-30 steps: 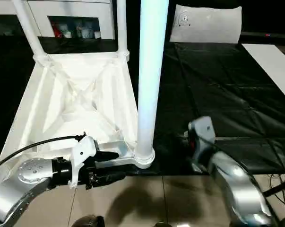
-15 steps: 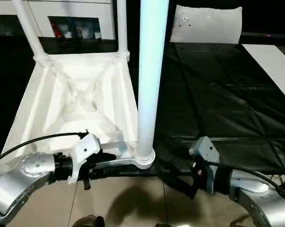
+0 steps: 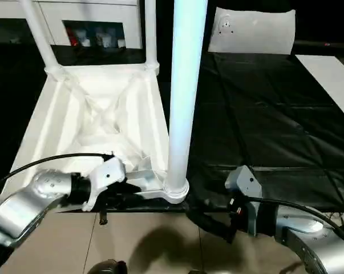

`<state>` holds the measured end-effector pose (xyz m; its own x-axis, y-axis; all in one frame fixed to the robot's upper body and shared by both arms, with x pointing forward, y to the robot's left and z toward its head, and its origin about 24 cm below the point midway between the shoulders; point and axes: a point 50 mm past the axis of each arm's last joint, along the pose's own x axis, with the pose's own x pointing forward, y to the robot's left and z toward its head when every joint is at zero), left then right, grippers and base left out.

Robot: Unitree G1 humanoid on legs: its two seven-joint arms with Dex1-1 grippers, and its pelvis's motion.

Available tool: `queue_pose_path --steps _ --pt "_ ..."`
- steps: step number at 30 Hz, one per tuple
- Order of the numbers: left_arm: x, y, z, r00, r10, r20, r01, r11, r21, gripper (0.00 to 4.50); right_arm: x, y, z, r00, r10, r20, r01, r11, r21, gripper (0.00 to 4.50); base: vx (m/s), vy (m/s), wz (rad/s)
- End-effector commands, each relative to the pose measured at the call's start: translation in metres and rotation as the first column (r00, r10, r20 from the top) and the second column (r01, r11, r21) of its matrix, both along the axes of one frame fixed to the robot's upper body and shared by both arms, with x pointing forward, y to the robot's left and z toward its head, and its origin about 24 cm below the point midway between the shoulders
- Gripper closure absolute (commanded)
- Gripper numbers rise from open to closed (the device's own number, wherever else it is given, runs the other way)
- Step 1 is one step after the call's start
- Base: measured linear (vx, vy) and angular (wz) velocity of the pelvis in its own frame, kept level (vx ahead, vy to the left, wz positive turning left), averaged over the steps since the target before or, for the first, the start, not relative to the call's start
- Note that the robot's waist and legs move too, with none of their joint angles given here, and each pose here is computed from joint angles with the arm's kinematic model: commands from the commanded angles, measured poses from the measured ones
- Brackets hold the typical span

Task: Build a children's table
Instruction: Rotate leg to tighten

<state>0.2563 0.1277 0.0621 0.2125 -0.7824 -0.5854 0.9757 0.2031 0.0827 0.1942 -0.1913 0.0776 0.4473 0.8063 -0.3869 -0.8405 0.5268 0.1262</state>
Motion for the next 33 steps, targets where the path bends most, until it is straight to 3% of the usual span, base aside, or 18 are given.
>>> queue_pose_path --steps 1,4,10,16,20,24,29,30,33 --pt "0.008 0.009 -0.006 1.0 -0.014 0.027 0.012 0.997 0.072 4.11 0.0 0.004 0.002 1.0 0.011 0.02 -0.011 1.0 -0.007 0.0 0.0 0.0 0.0" --pt "0.015 0.013 -0.007 0.992 -0.099 0.081 0.088 0.988 0.126 4.41 0.002 0.004 0.003 0.999 -0.004 0.035 0.004 1.0 -0.003 0.0 0.0 0.0 0.0" --pt "0.039 0.01 0.006 0.963 -0.173 0.207 0.164 0.985 0.058 4.41 0.005 0.005 0.004 0.998 -0.027 0.064 0.027 1.0 0.007 0.0 0.0 0.0 0.0" --pt "0.044 0.001 0.012 0.935 -0.243 0.258 0.244 0.969 0.03 4.41 0.009 0.005 0.006 0.994 -0.055 0.097 0.054 0.998 0.014 0.0 0.0 0.0 0.0" --pt "0.042 -0.015 0.013 0.878 -0.358 0.318 0.381 0.925 -0.008 4.41 0.019 0.008 0.009 0.987 -0.079 0.137 0.078 0.997 0.018 0.0 0.0 0.0 0.0" --pt "0.041 -0.018 0.011 0.878 -0.367 0.307 0.397 0.917 -0.042 4.41 0.021 0.01 0.01 0.988 -0.07 0.141 0.067 0.997 0.024 0.0 0.0 0.0 0.0" --pt "0.038 -0.015 0.007 0.896 -0.378 0.235 0.404 0.911 -0.077 4.41 0.028 0.016 0.009 0.99 -0.036 0.134 0.03 0.999 0.044 0.0 0.0 0.0 0.0" --pt "0.037 -0.012 0.004 0.9 -0.398 0.178 0.416 0.907 -0.072 4.41 0.034 0.019 0.009 0.99 -0.014 0.143 0.006 0.998 0.054 0.0 0.0 0.0 0.0" --pt "0.038 -0.007 0.001 0.896 -0.426 0.125 0.432 0.901 -0.034 4.48 0.042 0.026 0.01 0.988 0.057 0.142 -0.072 0.992 0.103 0.18 0.0 0.0 0.0"
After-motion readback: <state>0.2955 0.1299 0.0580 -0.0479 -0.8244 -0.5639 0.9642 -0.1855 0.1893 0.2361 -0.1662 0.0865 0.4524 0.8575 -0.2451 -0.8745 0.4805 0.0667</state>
